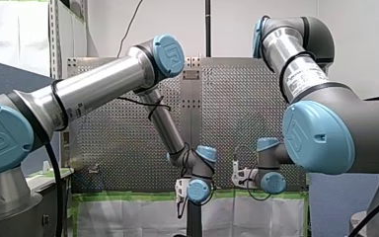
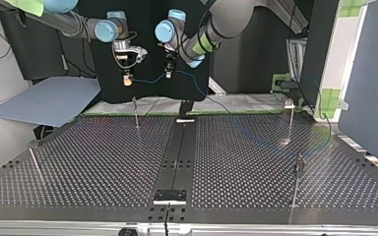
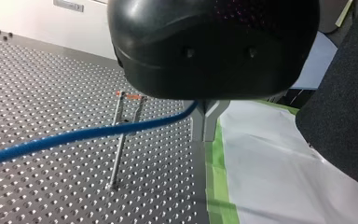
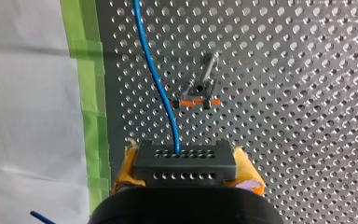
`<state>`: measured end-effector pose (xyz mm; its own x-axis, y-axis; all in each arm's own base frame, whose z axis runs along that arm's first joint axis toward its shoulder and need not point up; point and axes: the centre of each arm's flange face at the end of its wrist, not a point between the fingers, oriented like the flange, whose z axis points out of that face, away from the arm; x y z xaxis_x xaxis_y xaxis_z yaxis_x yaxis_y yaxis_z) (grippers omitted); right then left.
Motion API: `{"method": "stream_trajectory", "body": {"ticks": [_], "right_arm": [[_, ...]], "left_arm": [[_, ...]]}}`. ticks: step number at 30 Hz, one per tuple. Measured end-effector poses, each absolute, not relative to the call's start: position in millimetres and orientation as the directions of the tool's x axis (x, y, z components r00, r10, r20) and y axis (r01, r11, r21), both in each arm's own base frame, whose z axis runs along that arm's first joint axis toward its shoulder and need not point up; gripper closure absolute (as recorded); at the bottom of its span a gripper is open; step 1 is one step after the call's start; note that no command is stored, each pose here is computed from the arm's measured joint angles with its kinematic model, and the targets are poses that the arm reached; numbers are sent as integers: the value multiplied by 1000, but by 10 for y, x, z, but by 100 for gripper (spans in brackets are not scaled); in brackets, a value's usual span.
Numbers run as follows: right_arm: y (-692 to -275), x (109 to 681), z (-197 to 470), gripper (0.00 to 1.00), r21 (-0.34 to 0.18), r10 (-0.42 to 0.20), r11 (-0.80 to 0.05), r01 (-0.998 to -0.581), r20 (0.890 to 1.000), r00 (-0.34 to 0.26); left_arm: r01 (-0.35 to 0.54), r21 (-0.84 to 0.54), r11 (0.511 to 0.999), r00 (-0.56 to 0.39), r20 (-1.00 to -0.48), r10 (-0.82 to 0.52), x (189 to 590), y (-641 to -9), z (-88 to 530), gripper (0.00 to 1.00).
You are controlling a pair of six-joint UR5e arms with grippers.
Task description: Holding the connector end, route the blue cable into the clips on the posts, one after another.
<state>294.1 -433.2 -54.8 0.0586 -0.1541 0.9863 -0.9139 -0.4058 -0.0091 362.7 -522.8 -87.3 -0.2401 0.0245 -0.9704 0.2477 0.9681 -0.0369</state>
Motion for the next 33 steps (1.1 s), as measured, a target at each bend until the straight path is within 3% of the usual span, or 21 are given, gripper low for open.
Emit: {"method": "stream_trajectory", "body": {"ticks": [12, 25, 33], "right_arm": [[-4439, 2726, -553, 100, -5, -158, -374, -927, 986, 58], [-4633, 2409, -618, 100, -50, -147, -348, -936, 989, 2], [-4730, 2139, -802, 100, -52, -159, -355, -933, 987, 5]], "left_arm": [[250, -73, 966, -206, -978, -20, 3840, -5574, -680, 100], [247, -95, 964, -189, -981, -49, 3915, -5662, -598, 100], [264, -101, 959, -189, -981, -51, 3910, -5688, -639, 100]]}}
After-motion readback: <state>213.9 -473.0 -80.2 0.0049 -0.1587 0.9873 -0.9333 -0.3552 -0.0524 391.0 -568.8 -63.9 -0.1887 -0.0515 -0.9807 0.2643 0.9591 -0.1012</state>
